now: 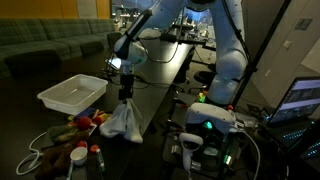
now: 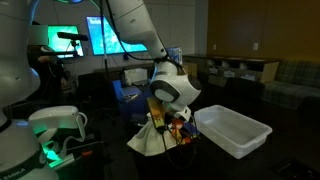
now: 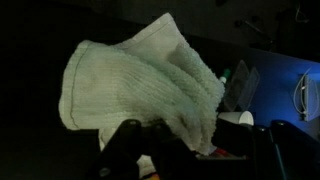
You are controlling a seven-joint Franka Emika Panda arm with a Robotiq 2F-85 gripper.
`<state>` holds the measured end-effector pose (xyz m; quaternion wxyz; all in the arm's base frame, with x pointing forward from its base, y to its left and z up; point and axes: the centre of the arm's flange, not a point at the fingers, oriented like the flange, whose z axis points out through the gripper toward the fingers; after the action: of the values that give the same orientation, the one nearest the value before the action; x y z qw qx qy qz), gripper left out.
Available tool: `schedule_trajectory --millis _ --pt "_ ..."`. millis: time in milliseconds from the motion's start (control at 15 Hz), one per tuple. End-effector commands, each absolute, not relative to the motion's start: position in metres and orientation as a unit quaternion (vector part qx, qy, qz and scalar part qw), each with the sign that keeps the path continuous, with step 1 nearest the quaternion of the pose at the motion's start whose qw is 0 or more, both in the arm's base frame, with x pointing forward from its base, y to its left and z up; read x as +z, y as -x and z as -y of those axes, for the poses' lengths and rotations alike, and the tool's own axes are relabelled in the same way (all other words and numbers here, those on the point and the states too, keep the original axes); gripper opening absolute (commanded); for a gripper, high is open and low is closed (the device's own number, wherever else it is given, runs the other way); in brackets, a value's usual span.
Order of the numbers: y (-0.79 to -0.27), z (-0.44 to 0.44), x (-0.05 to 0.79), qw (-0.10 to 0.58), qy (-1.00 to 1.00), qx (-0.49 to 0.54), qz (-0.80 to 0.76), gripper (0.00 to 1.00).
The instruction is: Use the cloth to push the objects on the counter to the left, then put it in the box
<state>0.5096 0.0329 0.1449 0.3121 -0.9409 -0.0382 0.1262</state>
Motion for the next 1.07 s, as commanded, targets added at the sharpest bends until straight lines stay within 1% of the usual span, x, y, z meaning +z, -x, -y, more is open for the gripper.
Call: schedule_trajectory --millis 0,133,400,733,1000 --pt "-0.494 0.025 0.145 0.279 0.953 0.118 0.019 0.08" --pt "-0.504 0.055 0.133 0.242 0.966 0.092 -0.026 0.08" --pt "-0.533 0.094 0.108 0.158 0.985 0.007 -0.069 0.08" --pt "-0.583 0.106 0.062 0.057 0.987 -0.087 -0.126 0.08" --pt "-0.611 0.111 0.029 0.000 0.971 -0.136 -0.199 0.09"
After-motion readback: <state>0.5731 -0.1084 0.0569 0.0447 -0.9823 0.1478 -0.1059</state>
